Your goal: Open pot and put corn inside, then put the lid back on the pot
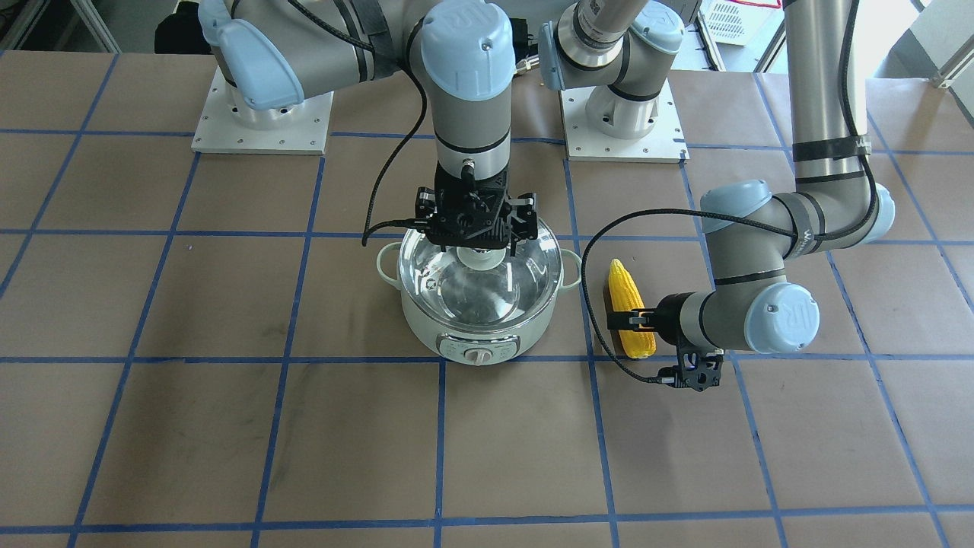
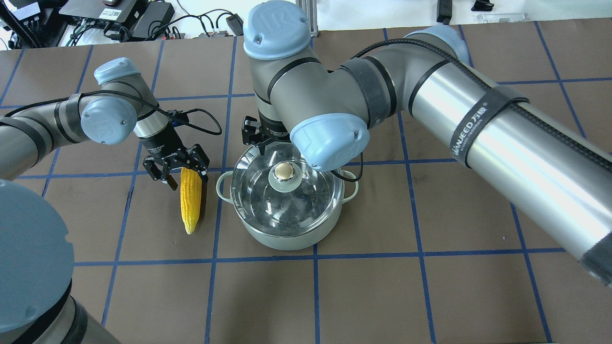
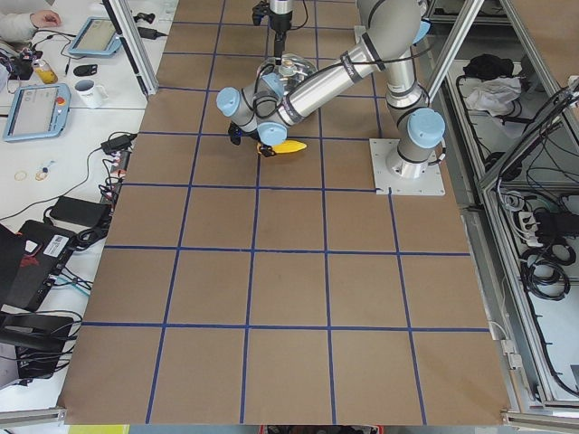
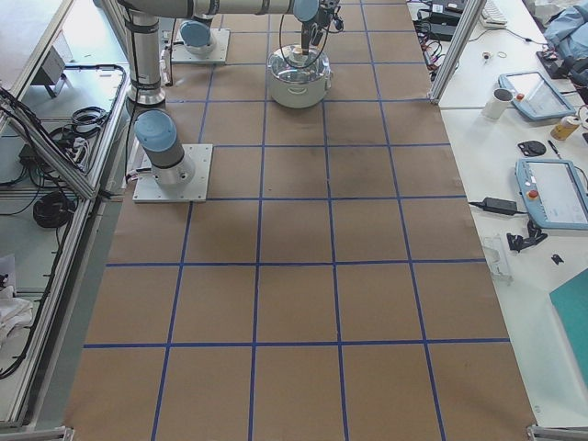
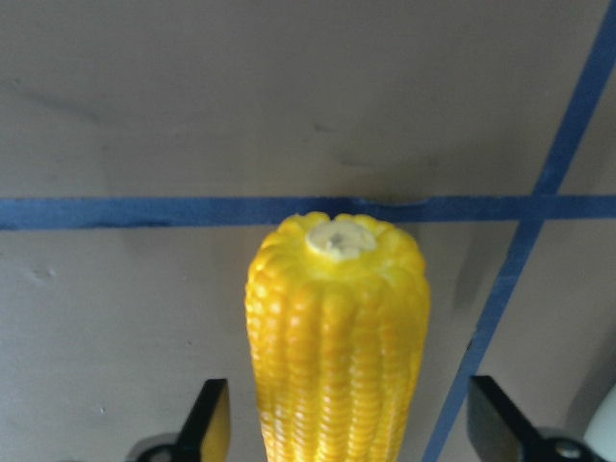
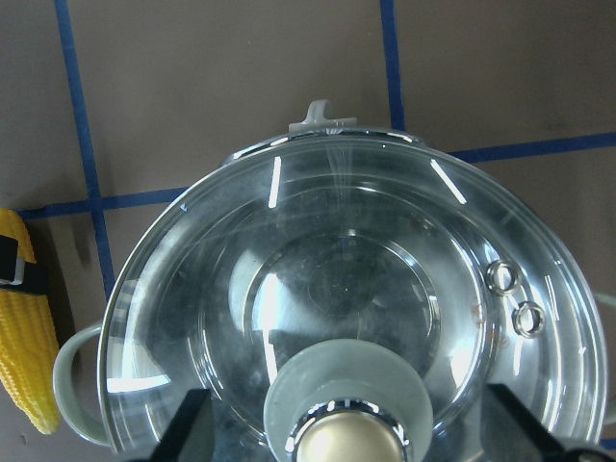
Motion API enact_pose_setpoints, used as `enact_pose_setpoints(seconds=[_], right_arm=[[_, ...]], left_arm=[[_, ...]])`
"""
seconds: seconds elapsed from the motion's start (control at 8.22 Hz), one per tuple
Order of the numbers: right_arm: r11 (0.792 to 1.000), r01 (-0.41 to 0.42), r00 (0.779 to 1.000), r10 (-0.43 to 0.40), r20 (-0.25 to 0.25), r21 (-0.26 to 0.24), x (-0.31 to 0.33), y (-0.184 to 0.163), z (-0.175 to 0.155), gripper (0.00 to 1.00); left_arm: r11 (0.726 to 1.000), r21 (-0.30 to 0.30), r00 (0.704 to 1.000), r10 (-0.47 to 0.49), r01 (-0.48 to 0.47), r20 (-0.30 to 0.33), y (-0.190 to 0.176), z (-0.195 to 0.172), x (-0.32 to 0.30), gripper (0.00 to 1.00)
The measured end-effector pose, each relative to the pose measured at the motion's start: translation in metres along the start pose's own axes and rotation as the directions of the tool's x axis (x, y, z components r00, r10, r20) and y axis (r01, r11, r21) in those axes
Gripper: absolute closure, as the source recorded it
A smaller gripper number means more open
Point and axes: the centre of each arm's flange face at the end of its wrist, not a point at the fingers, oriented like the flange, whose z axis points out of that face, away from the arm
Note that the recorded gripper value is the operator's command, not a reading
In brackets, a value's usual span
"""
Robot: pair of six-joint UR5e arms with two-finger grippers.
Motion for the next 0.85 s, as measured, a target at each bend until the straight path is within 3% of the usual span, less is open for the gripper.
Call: enact_pose_setpoints(seconds=[0.36,0.49,0.85], right_arm=[[0.999,0.043,0.998,-0.043,-0.042,-0.01,-0.016,0.014,0.02,0.31],[0.999,0.046,0.998,-0.046,-0.048,-0.015,-0.016,0.015,0.023,0.31],[0.998,0.048,0.997,-0.05,-0.059,-0.03,-0.015,0.017,0.026,0.38]], left_arm=[[1.0,0.007,0.999,0.001,0.0,-0.037,0.0,-0.001,0.004,1.0],[1.0,0.021,0.999,-0.002,0.003,-0.035,0.004,-0.008,0.007,1.0],[0.999,0.048,0.998,-0.018,0.015,0.068,0.038,-0.058,0.007,1.0]])
